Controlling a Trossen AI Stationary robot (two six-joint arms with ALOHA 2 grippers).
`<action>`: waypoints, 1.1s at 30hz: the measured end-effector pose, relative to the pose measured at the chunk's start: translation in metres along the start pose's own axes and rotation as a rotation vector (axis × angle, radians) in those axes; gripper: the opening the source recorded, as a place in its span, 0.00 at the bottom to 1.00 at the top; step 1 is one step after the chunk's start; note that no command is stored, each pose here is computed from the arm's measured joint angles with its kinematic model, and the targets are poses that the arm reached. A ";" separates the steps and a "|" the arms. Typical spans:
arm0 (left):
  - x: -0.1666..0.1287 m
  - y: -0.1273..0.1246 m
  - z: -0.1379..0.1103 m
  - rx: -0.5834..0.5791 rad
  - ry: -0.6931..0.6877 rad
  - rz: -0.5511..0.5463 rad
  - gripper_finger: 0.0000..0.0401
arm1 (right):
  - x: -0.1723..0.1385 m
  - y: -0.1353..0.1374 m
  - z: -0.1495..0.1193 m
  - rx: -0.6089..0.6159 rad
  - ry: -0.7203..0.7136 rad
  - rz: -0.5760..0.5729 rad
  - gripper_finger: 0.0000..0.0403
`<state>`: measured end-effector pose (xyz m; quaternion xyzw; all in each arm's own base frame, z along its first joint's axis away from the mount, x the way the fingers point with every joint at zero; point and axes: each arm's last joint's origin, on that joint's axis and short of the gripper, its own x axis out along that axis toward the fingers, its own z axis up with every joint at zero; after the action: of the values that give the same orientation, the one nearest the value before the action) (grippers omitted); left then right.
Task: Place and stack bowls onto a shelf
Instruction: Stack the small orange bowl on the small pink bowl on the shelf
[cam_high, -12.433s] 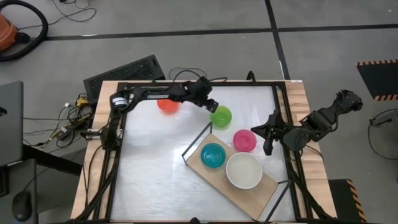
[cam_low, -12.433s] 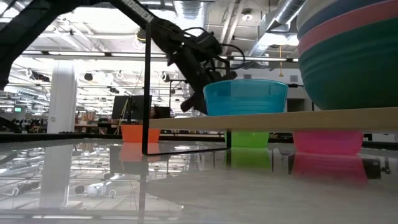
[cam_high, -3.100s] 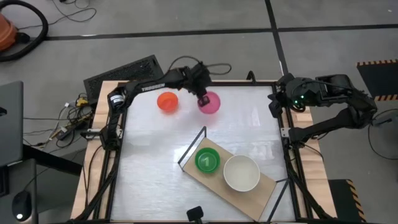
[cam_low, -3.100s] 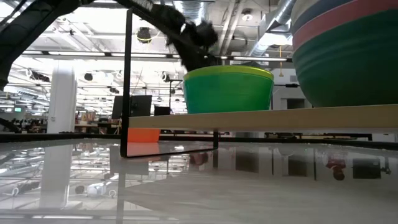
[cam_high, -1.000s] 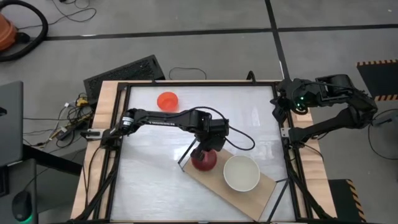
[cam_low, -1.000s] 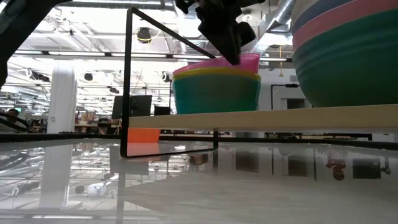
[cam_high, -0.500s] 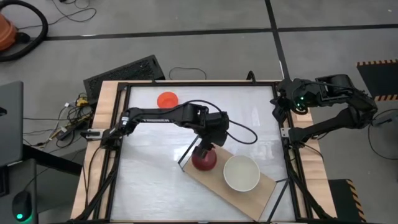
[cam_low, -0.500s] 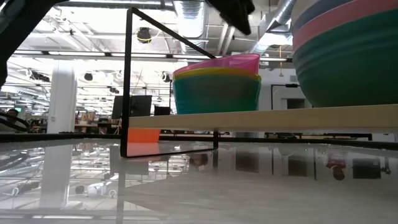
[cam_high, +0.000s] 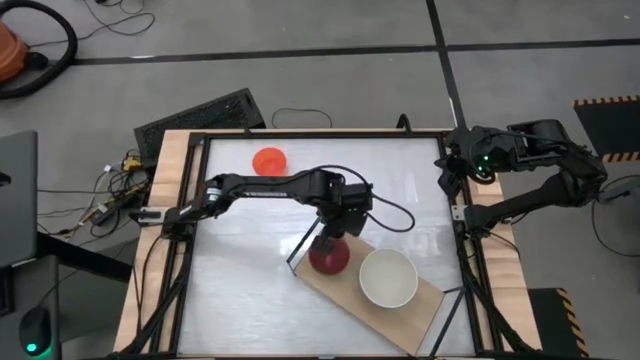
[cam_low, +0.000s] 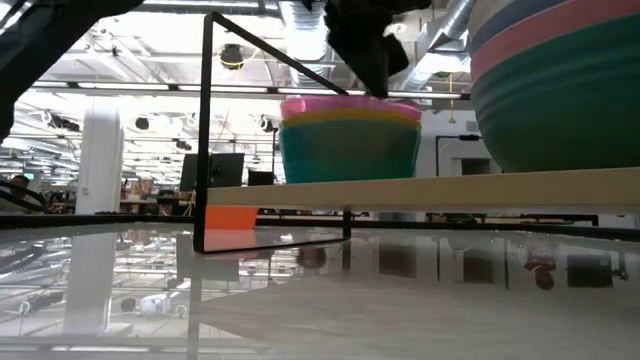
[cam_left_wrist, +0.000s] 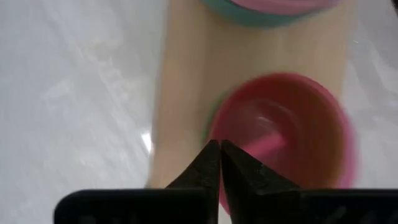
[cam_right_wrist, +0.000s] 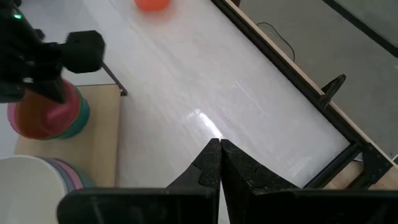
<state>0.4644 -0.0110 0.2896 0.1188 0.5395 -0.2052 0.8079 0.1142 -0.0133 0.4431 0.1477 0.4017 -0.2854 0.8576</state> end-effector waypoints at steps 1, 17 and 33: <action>0.001 0.002 0.001 -0.003 -0.007 0.009 0.00 | 0.000 0.000 0.000 0.001 0.000 0.000 0.08; -0.125 -0.009 -0.015 -0.178 -0.161 0.410 0.00 | 0.000 0.000 0.000 -0.008 -0.001 -0.003 0.08; -0.176 0.090 -0.169 -0.683 0.155 0.381 0.27 | 0.000 -0.001 0.001 -0.007 -0.018 -0.033 0.08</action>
<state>0.3084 0.1744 0.3828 -0.0434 0.6043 0.1493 0.7814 0.1144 -0.0145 0.4434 0.1358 0.3974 -0.2993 0.8568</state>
